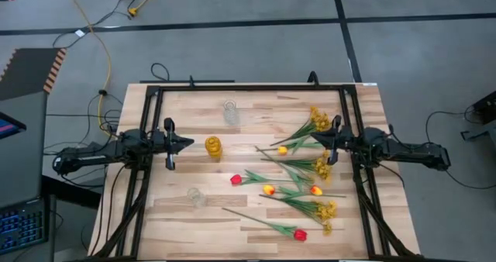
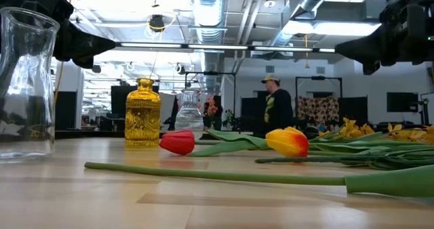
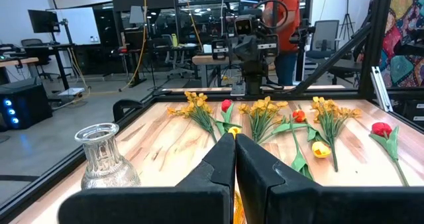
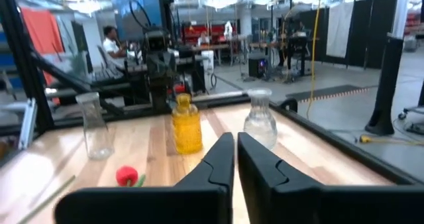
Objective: Sort flowers into vase by color
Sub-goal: Put the top yellow flowers into the top transparent vase
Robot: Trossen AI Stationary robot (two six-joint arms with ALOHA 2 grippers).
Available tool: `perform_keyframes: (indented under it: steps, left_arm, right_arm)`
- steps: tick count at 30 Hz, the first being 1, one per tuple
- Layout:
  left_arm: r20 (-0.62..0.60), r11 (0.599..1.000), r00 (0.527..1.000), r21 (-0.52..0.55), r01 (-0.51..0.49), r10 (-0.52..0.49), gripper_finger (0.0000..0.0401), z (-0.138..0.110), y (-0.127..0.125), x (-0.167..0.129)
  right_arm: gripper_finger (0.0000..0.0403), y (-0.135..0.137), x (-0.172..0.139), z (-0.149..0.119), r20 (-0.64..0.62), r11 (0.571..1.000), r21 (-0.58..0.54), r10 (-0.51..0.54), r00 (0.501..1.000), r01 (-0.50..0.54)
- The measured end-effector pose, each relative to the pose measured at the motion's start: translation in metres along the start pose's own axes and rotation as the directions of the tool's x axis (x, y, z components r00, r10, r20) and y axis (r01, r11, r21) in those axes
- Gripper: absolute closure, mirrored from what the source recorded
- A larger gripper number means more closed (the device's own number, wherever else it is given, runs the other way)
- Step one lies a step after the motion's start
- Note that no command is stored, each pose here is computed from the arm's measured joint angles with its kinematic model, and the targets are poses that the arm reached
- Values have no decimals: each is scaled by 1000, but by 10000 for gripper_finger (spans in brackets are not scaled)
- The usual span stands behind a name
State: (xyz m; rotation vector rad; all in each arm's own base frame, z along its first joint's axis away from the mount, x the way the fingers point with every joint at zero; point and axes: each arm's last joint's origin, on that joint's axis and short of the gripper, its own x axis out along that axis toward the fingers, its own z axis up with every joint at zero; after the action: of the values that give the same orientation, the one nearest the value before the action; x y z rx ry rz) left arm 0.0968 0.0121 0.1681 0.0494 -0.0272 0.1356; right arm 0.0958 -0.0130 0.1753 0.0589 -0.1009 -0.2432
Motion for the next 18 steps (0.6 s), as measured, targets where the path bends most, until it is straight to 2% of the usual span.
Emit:
perform_keyframes:
  steps: [8, 14, 18]
  left_arm:
    - [-1, 1000, 1000, 0, 0, 0, 401, 0, 0, 0]
    - [0, 1000, 1000, 0, 0, 0, 401, 0, 0, 0]
    - [-1, 1000, 1000, 0, 0, 0, 401, 0, 0, 0]
  right_arm:
    - [267, 0, 0, 8, 79, 1000, 11, -9, 997, 8]
    - [194, -2, 0, 8, 80, 996, 16, -91, 993, 90]
    - [162, -3, 0, 8, 81, 992, 19, -126, 989, 125]
